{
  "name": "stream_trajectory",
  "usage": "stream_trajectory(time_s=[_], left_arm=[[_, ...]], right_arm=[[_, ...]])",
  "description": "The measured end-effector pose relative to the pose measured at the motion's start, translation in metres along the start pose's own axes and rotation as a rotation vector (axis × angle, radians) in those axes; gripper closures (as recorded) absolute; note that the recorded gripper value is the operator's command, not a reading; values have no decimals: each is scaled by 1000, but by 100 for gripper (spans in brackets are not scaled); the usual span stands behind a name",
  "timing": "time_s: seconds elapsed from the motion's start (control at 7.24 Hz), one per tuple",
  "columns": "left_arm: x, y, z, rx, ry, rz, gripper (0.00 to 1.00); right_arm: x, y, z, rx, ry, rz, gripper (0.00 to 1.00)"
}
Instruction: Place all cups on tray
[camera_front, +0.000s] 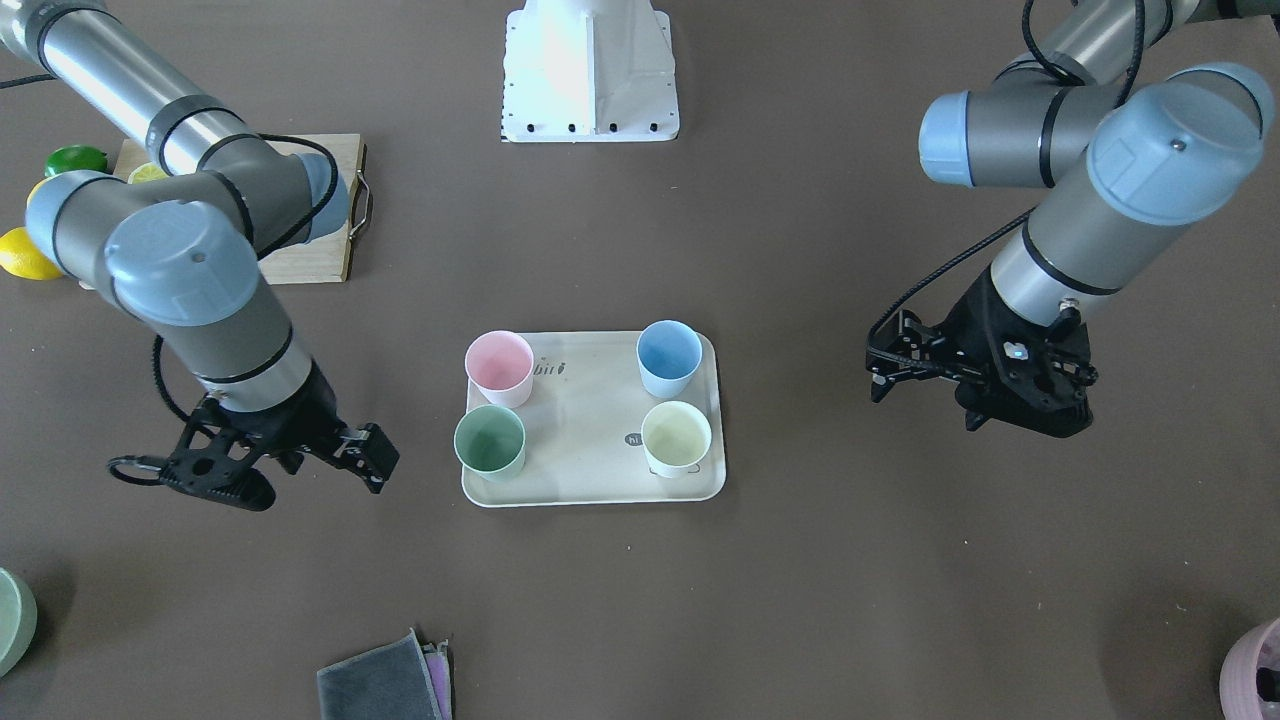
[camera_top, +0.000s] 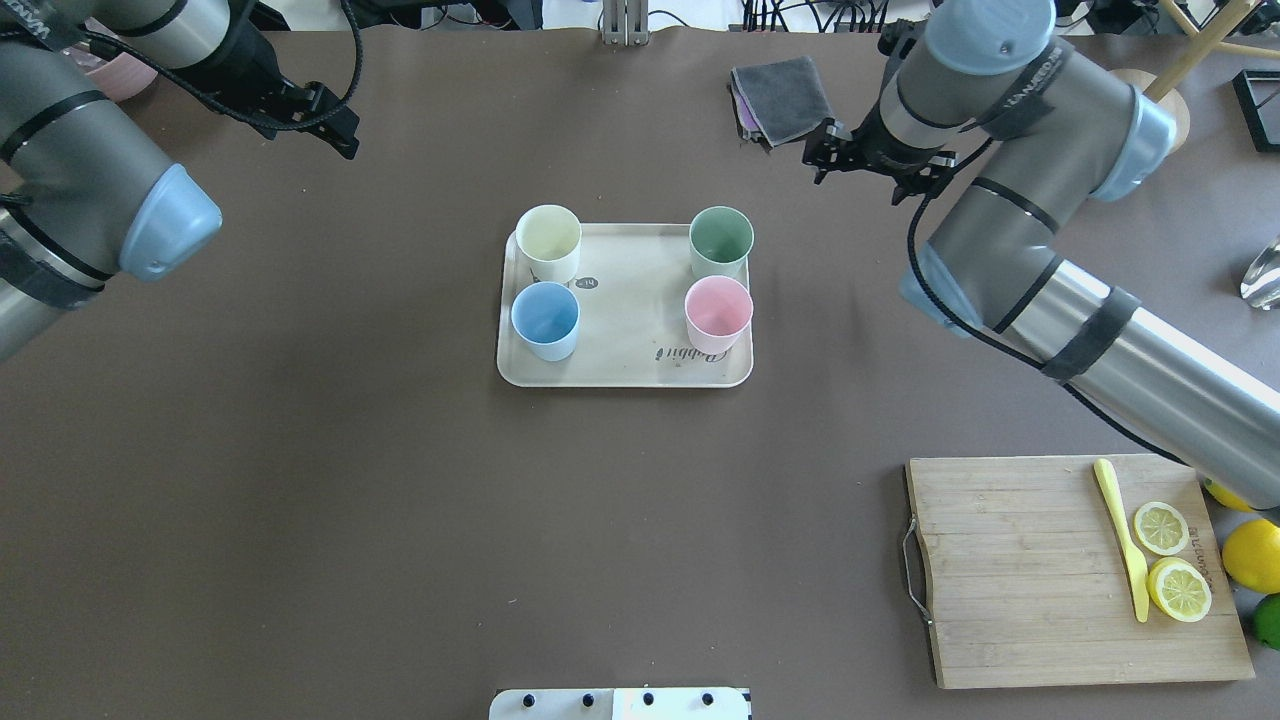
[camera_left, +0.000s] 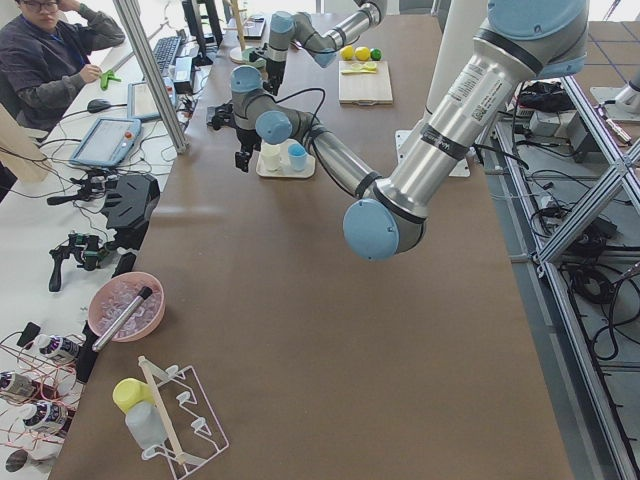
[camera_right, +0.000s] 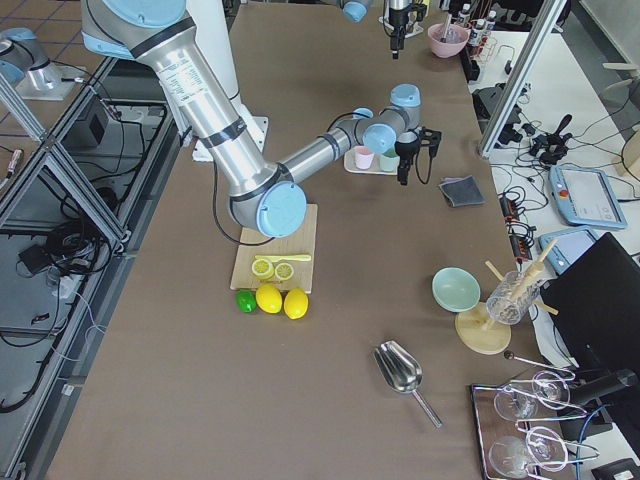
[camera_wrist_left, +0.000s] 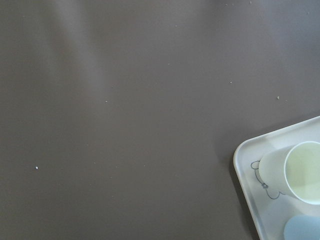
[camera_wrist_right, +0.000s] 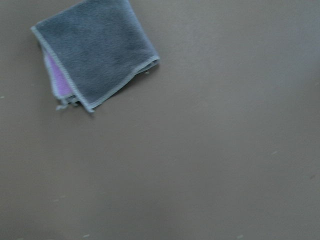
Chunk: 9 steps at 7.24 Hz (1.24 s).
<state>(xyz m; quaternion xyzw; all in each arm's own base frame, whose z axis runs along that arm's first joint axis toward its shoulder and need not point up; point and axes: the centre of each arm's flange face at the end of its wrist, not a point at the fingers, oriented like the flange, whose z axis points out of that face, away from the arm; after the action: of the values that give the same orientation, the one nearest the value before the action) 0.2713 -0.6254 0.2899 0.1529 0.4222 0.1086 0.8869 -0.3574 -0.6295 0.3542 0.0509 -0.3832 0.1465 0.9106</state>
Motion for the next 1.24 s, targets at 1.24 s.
stream_trajectory(time_s=[1.24], left_arm=[[-385, 135, -66, -247, -152, 33, 2]], right_arm=[[514, 13, -165, -237, 47, -272, 0]])
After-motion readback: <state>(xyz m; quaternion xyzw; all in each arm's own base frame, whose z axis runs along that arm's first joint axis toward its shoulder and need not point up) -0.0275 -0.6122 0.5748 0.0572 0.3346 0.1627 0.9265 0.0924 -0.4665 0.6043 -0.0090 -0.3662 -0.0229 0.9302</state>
